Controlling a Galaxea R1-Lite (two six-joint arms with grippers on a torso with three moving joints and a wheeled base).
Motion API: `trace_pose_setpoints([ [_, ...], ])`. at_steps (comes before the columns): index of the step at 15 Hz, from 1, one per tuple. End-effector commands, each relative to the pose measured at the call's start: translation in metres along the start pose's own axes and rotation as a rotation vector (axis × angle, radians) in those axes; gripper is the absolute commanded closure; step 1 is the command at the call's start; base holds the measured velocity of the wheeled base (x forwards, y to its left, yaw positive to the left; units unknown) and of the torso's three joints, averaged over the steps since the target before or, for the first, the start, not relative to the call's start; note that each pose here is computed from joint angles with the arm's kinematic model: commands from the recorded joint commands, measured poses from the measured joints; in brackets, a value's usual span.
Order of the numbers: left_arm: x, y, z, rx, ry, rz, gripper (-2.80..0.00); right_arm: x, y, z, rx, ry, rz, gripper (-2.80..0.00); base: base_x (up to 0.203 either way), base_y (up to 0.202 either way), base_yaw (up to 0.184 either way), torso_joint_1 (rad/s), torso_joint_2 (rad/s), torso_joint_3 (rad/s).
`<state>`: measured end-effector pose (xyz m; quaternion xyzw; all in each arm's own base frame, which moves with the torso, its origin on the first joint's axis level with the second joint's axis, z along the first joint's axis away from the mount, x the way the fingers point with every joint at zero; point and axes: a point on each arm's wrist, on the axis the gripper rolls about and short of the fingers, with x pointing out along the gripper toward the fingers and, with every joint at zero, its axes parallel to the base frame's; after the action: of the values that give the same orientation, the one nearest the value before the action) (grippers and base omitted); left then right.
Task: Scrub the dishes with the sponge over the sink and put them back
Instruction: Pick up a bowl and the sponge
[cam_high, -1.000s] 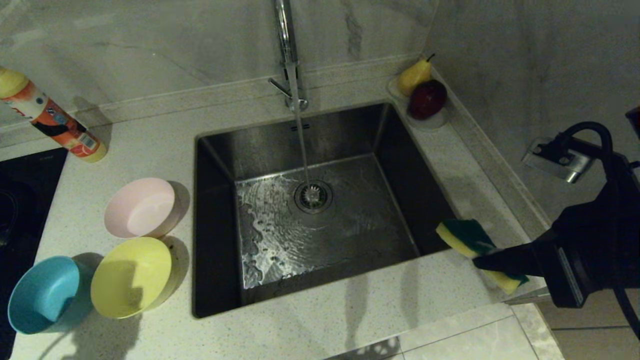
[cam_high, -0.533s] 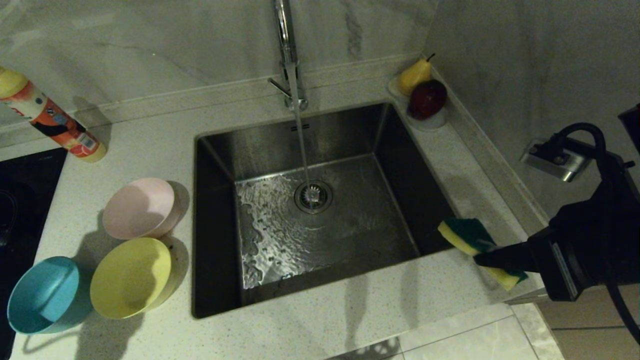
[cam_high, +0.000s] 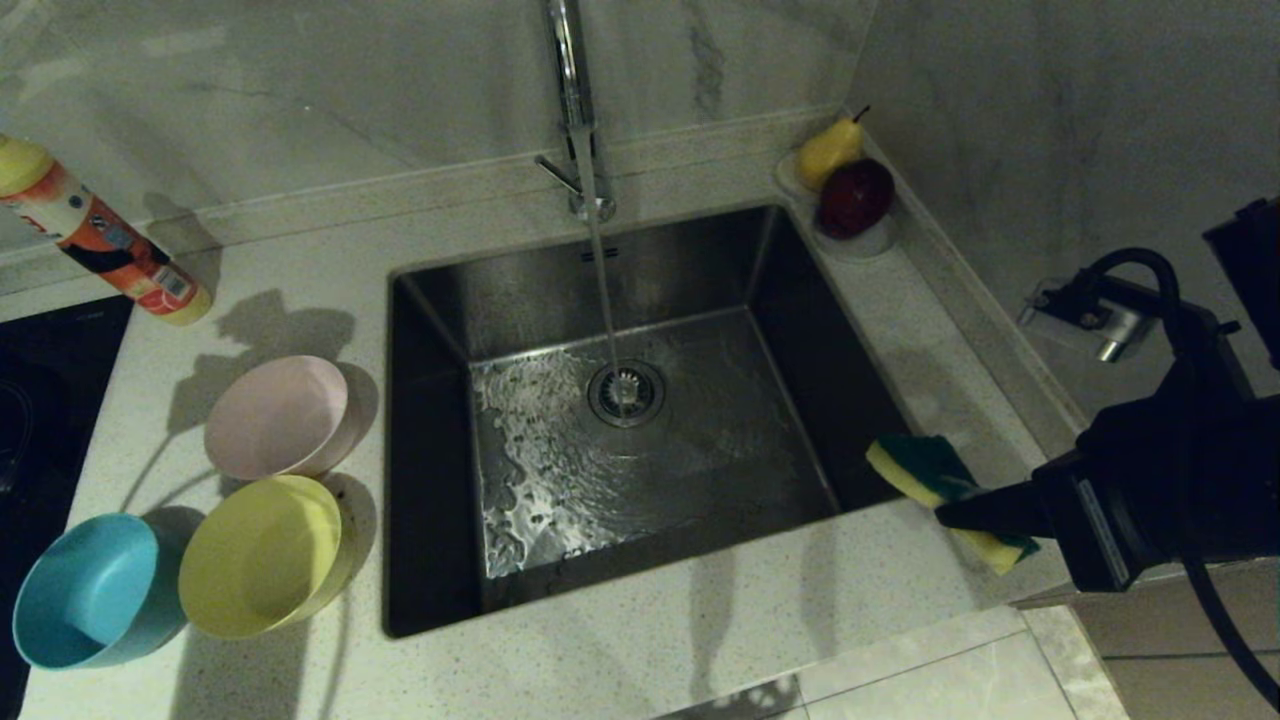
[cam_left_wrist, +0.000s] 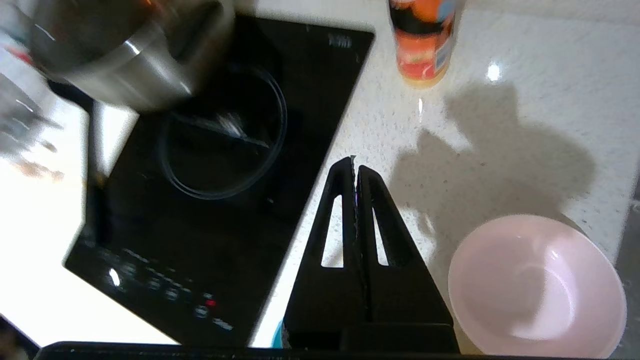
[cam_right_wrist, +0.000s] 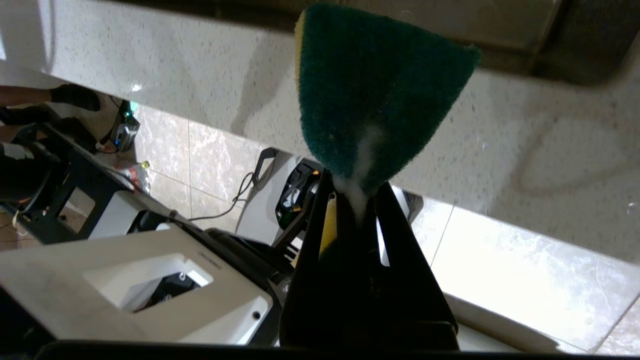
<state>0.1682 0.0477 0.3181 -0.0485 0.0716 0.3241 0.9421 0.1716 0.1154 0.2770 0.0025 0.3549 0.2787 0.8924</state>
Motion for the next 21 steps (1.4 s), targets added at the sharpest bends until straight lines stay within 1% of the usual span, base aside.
trace_pose_setpoints([
  [1,0.028,0.005,-0.003,-0.027,0.117,-0.104,0.0,0.01,-0.001,0.0,0.003,0.013,-0.003,0.0,0.0,0.0,0.0,0.0,0.0,0.0],
  [3,0.034,0.024,-0.004,-0.099,0.188,-0.165,0.0,0.015,-0.005,0.002,0.015,0.022,-0.008,0.0,0.0,0.0,0.0,0.0,0.0,0.0],
  [5,0.037,0.04,-0.009,-0.154,0.248,-0.17,0.0,0.018,-0.006,0.004,0.02,0.028,0.001,0.0,0.0,0.0,0.0,0.0,0.0,0.0],
  [7,0.04,0.056,-0.014,-0.205,0.284,-0.169,0.0,0.021,-0.007,0.005,0.024,0.029,0.0,0.0,0.0,0.0,0.0,0.0,0.0,0.0],
  [9,0.046,0.071,-0.026,-0.252,0.336,-0.167,0.0,0.023,-0.008,0.006,0.024,0.016,-0.001,0.0,0.0,0.0,0.0,0.0,0.0,0.0],
  [11,0.048,0.08,-0.045,-0.287,0.397,-0.182,0.0,0.025,-0.009,0.006,0.028,0.018,-0.004,0.0,0.0,0.0,0.0,0.0,0.0,0.0],
  [15,0.047,0.082,-0.077,-0.304,0.499,-0.175,0.0,0.022,-0.01,0.008,0.03,0.006,-0.007,0.0,0.0,0.0,0.0,0.0,0.0,0.0],
  [16,0.048,0.082,-0.08,-0.307,0.511,-0.175,-2.8,0.022,-0.01,0.008,0.03,0.005,-0.006,0.0,0.0,0.0,0.0,0.0,0.0,0.0],
  [18,0.048,0.083,-0.086,-0.313,0.528,-0.17,-2.8,0.021,-0.01,0.008,0.03,0.002,-0.006,0.0,0.0,0.0,0.0,0.0,0.0,0.0],
  [21,0.052,0.084,-0.1,-0.316,0.576,-0.159,-2.8,0.023,-0.011,0.007,0.039,0.011,-0.012,0.0,0.0,0.0,0.0,0.0,0.0,0.0],
])
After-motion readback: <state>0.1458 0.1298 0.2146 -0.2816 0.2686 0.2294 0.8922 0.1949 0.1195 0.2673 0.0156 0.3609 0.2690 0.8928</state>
